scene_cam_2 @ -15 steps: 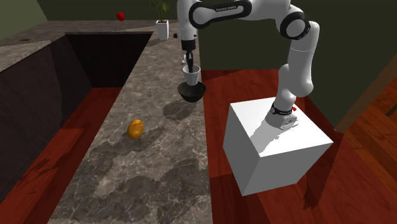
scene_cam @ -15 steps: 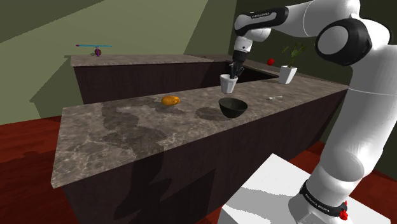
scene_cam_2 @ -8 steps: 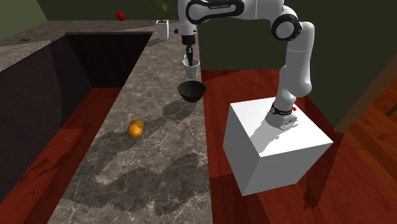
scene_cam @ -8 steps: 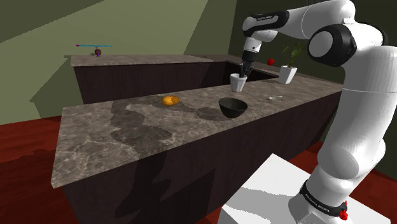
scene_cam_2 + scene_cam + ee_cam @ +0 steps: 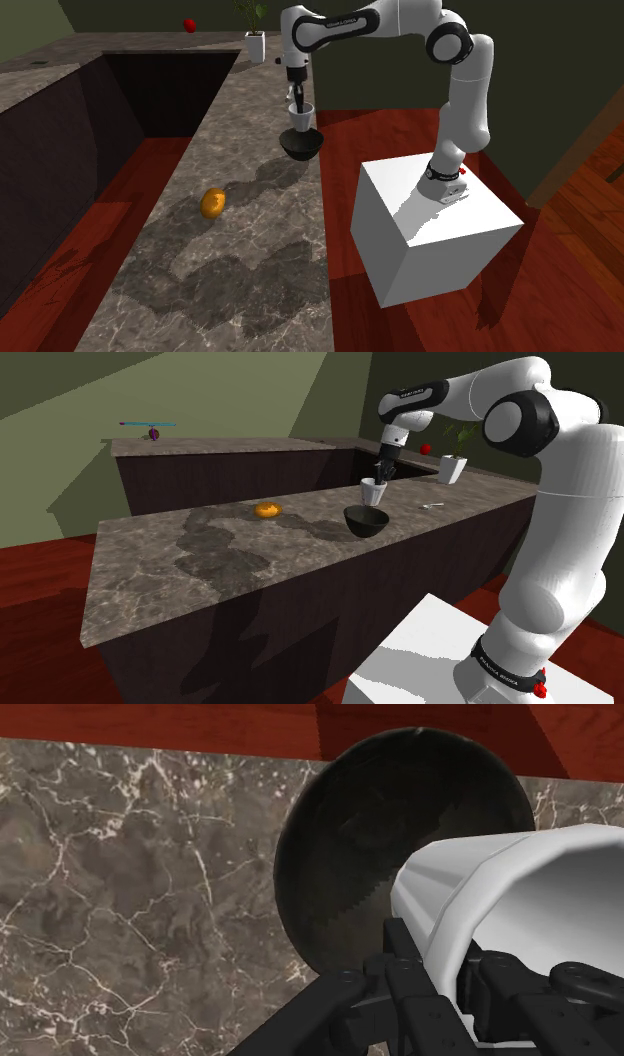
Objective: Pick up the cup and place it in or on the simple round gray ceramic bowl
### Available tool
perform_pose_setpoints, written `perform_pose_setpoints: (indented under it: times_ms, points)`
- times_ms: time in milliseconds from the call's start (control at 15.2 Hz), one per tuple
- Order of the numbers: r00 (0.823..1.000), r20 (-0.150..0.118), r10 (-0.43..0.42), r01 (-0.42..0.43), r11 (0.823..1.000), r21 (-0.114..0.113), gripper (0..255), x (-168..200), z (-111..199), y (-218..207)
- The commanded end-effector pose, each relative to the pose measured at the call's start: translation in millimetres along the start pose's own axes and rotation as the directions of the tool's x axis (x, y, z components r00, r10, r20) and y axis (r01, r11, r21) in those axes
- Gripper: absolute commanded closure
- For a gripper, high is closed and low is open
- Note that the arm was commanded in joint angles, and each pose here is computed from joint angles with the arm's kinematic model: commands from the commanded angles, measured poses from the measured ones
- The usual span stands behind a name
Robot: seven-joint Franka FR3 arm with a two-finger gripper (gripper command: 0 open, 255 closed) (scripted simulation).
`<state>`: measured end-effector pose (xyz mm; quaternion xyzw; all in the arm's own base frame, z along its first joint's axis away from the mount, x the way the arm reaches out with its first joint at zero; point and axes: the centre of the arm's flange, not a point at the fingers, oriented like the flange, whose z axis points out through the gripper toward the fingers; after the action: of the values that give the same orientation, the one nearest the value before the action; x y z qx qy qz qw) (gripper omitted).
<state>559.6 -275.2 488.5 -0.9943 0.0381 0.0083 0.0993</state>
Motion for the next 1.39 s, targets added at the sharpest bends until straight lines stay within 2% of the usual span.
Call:
perform_pose_setpoints:
  times_ms: [0,396,924,990,1320]
  points:
    - [1.000,-0.001,0.000,0.000,1.000,0.000,255,-0.4,10.0,0.9]
    - [1.000,-0.001,0.000,0.000,1.000,0.000,255,0.4,41.1,7.1]
    - [1.000,-0.001,0.000,0.000,1.000,0.000,255,0.4,42.9,7.5]
    - [1.000,-0.001,0.000,0.000,1.000,0.000,0,0.4,42.9,7.5]
    - [1.000,-0.001,0.000,0.000,1.000,0.000,0,0.4,42.8,7.5]
